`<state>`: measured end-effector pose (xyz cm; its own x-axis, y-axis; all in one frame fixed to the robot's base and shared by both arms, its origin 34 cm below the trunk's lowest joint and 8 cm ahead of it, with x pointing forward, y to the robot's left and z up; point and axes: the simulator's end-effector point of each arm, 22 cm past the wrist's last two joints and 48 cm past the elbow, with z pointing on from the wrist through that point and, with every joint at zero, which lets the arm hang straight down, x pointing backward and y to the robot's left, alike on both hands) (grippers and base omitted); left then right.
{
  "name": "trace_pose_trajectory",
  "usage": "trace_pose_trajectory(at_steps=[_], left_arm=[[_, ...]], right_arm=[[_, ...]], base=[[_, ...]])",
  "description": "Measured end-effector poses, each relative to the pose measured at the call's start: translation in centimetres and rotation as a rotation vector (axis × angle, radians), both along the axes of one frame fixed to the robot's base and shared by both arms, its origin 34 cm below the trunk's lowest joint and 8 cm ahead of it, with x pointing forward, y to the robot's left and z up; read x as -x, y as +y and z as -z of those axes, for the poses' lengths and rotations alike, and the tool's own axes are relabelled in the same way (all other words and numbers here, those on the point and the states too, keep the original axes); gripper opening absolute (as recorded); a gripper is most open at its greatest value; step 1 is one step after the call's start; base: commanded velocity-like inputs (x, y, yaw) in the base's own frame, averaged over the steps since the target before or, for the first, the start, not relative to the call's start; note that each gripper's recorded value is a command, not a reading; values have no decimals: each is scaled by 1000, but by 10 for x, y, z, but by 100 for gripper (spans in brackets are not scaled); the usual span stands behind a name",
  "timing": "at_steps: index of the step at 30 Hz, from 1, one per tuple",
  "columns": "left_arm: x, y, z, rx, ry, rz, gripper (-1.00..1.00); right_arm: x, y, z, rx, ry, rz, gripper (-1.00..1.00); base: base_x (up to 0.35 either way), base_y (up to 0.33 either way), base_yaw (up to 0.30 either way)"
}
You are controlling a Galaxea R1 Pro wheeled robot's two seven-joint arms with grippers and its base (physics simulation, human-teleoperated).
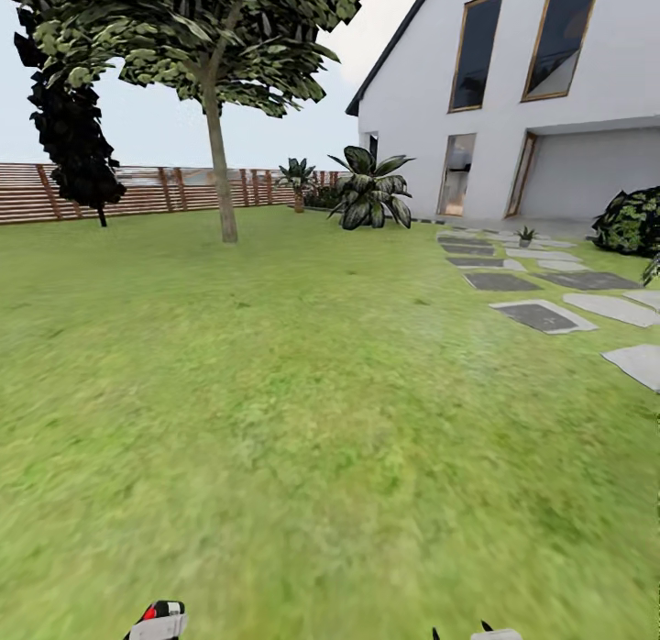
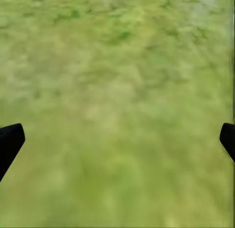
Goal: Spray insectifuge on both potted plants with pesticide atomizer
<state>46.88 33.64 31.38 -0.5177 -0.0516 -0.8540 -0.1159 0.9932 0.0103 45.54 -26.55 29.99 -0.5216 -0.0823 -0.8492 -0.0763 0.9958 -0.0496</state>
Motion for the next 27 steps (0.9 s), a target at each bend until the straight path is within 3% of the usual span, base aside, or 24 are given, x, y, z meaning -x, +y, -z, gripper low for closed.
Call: trace_pose_trajectory(at_steps=[27], left_arm=[[0,-1,0,-1,0,3,-100]], right_arm=[[0,0,0,0,0,-1,100]], base=[[338,97,-261]])
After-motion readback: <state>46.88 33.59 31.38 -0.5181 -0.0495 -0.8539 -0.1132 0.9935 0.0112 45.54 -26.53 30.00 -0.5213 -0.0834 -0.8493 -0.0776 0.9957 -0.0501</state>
